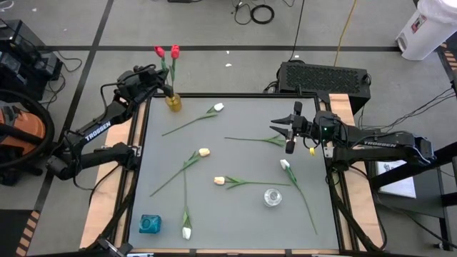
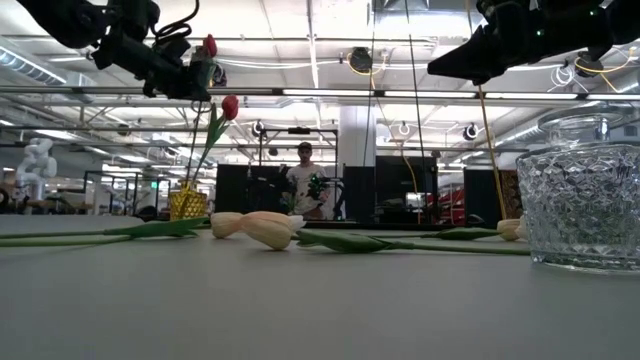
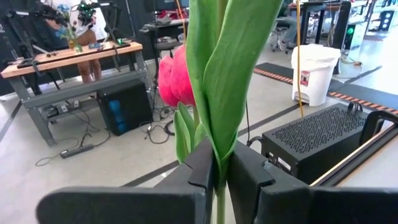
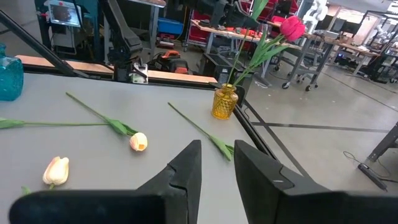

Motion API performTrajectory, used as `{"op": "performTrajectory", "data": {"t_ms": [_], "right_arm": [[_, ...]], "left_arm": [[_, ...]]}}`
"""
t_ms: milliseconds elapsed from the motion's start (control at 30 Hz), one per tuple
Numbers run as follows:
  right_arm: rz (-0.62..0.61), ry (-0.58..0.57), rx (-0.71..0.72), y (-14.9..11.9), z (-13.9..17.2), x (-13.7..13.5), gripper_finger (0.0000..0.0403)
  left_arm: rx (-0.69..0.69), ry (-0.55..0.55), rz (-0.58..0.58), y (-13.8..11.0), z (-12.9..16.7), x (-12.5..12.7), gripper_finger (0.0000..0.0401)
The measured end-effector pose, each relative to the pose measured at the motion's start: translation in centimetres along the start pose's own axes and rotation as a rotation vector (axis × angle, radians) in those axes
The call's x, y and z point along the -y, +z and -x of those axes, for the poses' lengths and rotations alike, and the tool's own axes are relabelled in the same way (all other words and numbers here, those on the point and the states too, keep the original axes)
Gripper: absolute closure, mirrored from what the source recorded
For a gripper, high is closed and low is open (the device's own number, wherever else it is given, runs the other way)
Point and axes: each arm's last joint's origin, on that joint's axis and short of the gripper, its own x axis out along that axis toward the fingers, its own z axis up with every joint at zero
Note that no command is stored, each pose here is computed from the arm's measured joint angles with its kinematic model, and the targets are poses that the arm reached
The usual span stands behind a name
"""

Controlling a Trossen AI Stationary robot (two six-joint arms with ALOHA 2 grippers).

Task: Sort flowers into vase by color
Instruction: Put the red tulip into the yellow vase

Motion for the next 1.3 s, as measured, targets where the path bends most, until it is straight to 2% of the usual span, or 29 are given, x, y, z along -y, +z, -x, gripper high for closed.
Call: {"op": "performTrajectory", "data": {"t_ms": [733,833,1100,1300], "right_arm": [[0.000,0.000,0.000,0.00,0.00,0.00,0.0316],[0.004,0.000,0.000,0.00,0.00,0.00,0.0316],[0.004,0.000,0.000,0.00,0.00,0.00,0.0316],[0.004,0.000,0.000,0.00,0.00,0.00,0.0316]], "left_arm": [[-0.062,0.006,-0.025,-0.59,0.02,0.03,0.0359],[-0.078,0.004,-0.025,-0.74,0.03,0.04,0.0344],[-0.102,0.035,-0.025,-0.94,0.05,-0.04,0.0267],[-0.103,0.036,-0.025,-0.96,0.05,-0.04,0.0257]]}}
